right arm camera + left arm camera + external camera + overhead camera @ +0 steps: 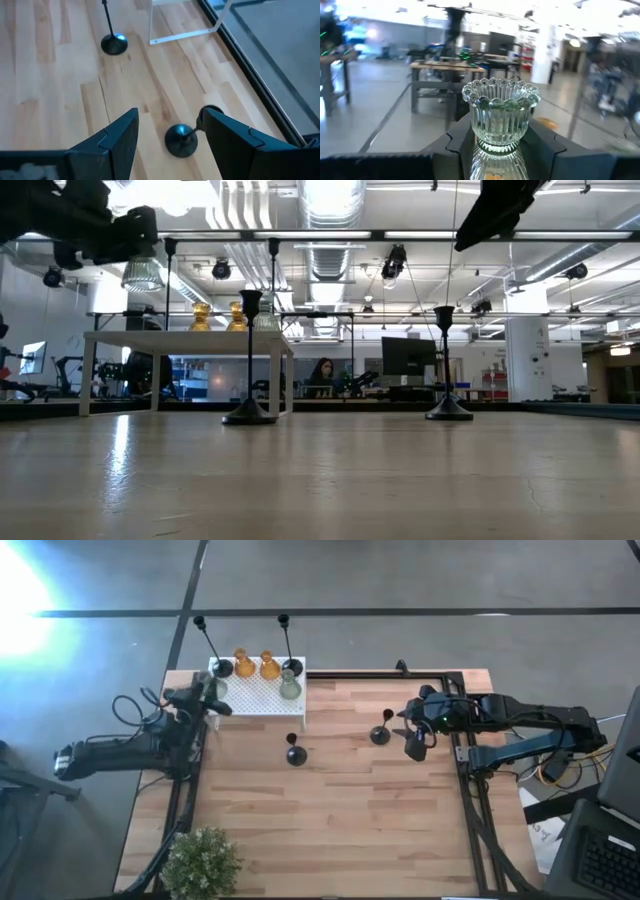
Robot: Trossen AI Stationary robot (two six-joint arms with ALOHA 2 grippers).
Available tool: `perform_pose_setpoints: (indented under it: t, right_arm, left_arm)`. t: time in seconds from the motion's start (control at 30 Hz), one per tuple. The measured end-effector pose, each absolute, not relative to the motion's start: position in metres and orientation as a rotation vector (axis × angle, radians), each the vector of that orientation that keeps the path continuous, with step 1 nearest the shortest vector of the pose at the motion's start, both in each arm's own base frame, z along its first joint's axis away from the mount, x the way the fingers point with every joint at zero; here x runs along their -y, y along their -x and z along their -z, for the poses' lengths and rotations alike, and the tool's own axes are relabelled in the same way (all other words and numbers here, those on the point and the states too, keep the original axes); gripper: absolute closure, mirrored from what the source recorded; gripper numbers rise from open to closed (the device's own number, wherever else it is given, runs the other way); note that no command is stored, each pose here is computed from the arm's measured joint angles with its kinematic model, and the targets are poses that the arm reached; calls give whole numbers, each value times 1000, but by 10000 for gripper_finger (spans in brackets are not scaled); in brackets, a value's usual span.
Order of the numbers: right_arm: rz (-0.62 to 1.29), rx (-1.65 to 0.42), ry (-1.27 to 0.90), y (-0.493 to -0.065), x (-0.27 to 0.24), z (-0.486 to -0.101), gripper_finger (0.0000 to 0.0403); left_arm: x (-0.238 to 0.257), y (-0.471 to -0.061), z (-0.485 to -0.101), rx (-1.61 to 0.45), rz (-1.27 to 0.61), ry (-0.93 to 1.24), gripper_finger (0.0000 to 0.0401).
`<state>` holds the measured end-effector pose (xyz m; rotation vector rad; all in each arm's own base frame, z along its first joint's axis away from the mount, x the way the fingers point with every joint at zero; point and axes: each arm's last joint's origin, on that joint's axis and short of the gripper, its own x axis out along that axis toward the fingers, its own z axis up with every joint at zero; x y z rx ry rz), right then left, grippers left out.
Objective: Pick & Place candle stick holders
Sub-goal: Put the transparent candle holder on the shelf
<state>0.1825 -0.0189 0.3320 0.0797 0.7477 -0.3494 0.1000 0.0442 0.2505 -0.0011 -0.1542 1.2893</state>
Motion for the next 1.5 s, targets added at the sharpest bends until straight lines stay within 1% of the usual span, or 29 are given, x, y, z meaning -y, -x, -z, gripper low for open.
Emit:
perform_pose_setpoints:
  t: [0.1, 0.27, 0.4, 0.73, 0.87, 1.1, 1.5]
  right_arm:
    - [343, -727, -69, -183, 19, -331, 186]
    - [336, -710, -53, -185, 19, -329, 186]
    - [332, -711, -43, -187, 19, -329, 186]
    - [328, -693, -38, -188, 19, -330, 188]
    - [326, -694, -38, -188, 19, -330, 188]
    - [325, -705, -37, -188, 19, -328, 188]
    - [325, -715, -37, -188, 19, -326, 188]
  left_arm:
    - [-51, -99, -244, 167, -1326, 22, 271]
    - [-60, -102, -233, 109, -1328, 23, 271]
    - [-67, -106, -226, 47, -1372, 16, 271]
    - [-89, -109, -210, -14, -1445, 76, 271]
    - [-96, -107, -209, 2, -1493, 90, 271]
    - [-96, -105, -206, 31, -1509, 117, 271]
    - [-95, -102, -198, 6, -1553, 120, 270]
